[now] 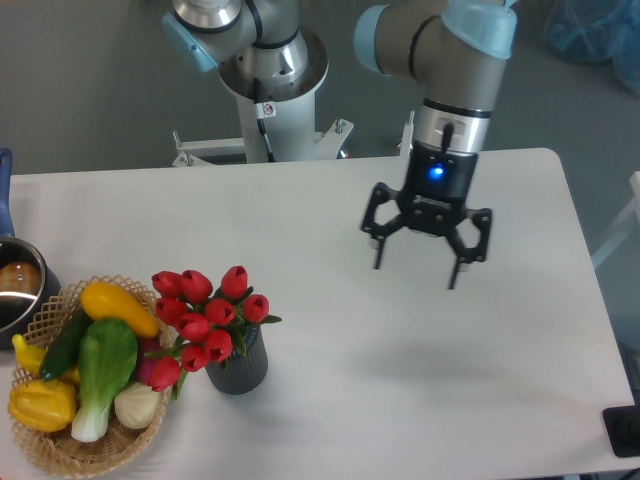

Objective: Insert the flowers into the vase

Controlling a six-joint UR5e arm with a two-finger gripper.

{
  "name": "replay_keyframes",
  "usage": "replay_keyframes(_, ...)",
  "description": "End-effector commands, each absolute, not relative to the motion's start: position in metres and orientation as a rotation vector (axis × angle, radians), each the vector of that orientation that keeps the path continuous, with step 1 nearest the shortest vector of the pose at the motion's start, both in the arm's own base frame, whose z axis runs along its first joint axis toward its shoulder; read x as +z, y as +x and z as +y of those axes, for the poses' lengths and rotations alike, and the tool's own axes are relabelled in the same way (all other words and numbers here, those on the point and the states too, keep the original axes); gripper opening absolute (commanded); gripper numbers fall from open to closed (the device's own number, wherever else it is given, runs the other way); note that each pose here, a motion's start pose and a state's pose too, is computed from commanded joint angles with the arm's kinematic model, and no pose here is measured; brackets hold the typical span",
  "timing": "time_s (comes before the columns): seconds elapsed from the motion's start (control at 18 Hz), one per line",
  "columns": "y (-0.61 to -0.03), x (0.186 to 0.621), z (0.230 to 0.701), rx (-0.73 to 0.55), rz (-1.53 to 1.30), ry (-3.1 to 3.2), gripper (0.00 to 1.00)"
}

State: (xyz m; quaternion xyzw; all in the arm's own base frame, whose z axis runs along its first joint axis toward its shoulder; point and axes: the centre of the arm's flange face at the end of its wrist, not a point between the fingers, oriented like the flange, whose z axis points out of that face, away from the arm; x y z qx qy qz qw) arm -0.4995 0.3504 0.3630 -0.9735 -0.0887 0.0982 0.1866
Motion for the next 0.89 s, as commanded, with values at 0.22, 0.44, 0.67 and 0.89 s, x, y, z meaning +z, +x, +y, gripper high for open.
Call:
replay_keyframes(0.22, -0.515, 0.364, 0.353, 0.327, -0.022, -2.825, 1.00)
replay_keyframes(0.44, -0.523, 0.371, 0.356, 0.308, -0.017, -2.915, 1.00)
replay_keyframes(0.67, -0.519, 0.361, 0.358, 0.324, 0.090, -2.986, 1.00)
replay_keyframes(0.89, -0.514, 0.359, 0.362, 0.352, 0.126, -3.031, 1.00)
